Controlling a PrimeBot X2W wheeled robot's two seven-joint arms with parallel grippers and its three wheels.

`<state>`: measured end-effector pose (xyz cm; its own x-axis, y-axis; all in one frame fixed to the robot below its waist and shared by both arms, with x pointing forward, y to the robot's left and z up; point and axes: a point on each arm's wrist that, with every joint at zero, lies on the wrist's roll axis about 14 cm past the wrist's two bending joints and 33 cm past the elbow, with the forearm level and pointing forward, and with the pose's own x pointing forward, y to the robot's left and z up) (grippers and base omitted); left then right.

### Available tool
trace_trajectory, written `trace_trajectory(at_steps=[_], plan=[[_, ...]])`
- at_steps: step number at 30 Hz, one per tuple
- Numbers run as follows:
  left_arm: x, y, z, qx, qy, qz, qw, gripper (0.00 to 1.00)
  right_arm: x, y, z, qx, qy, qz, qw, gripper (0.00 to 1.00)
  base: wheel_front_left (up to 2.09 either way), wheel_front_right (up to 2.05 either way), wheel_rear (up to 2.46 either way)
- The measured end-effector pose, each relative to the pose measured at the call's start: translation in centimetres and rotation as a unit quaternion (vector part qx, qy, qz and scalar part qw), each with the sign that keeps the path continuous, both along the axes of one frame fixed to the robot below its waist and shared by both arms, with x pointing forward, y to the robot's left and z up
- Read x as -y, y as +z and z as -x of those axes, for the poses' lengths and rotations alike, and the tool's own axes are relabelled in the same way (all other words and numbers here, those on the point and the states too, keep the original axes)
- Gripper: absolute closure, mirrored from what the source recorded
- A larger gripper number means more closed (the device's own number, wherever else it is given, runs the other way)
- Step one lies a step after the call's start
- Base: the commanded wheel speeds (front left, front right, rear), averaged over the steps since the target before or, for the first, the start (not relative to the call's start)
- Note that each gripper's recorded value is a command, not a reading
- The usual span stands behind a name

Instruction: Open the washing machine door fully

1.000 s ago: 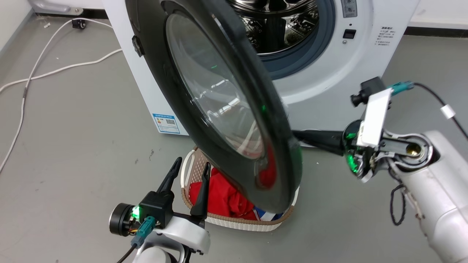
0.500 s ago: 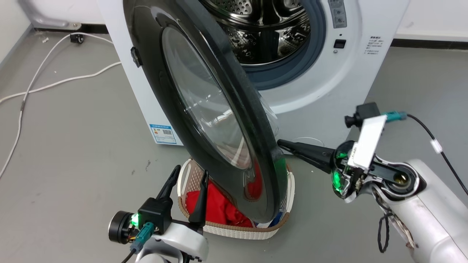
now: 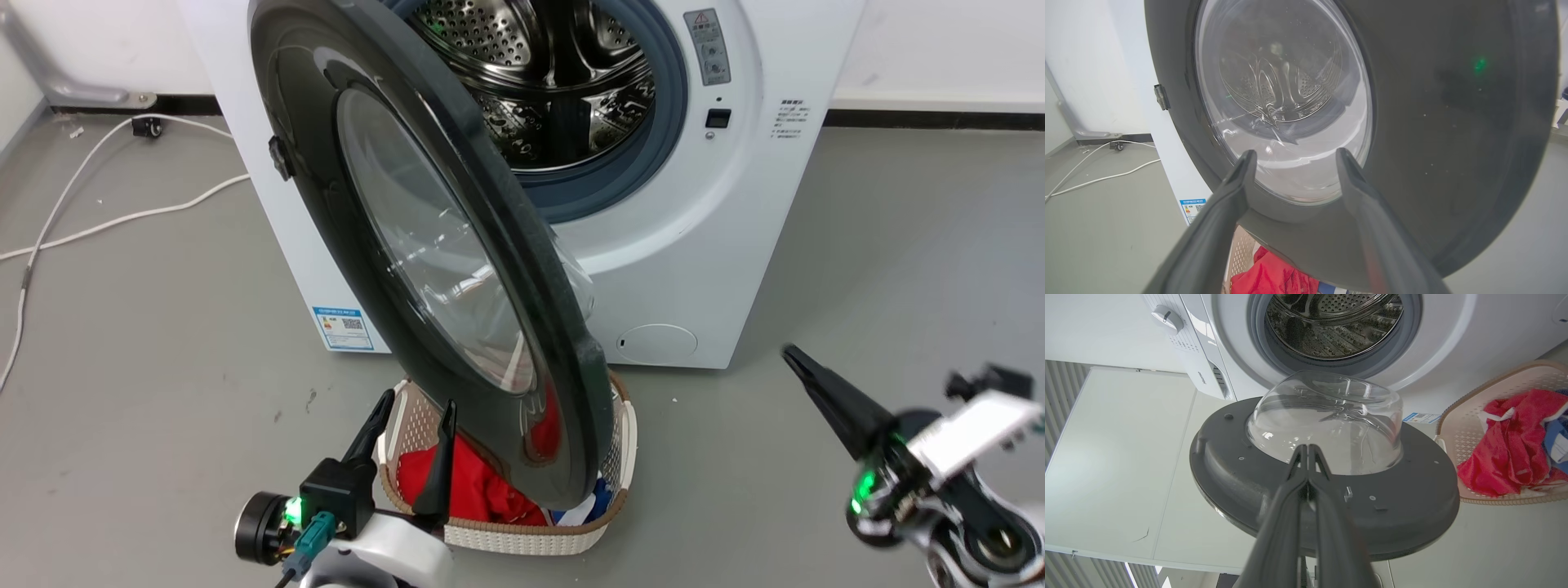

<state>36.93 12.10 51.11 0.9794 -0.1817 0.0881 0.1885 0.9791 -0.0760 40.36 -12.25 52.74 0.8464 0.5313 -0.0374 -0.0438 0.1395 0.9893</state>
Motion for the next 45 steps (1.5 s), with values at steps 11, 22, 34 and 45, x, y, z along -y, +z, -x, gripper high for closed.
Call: trace_trajectory(at_steps=[11,22,34,45], plan=[[-0.2,-0.1,0.4,-0.001,-0.001,0.000,1.000,0.00,6.9,-1.7,4.7,0.014,-0.176,0.040,0.984,0.00,0.00,0.00,0.00],[-0.2,0.1,0.4,-0.001,-0.001,0.001,1.000,0.00,12.8,-0.8,5.0,0.132,-0.246,0.306,0.910,0.00,0.00,0.00,0.00],[-1.1,0.4,0.2,0.003,0.011,-0.004,1.000,0.00,12.2,3.4,5.7,0.246,-0.267,0.543,0.757,0.00,0.00,0.00,0.00],[-1.5,0.1,0.1,-0.003,0.014,-0.009,1.000,0.00,9.6,0.0,7.7,0.203,-0.218,0.597,0.745,0.00,0.00,0.00,0.00]])
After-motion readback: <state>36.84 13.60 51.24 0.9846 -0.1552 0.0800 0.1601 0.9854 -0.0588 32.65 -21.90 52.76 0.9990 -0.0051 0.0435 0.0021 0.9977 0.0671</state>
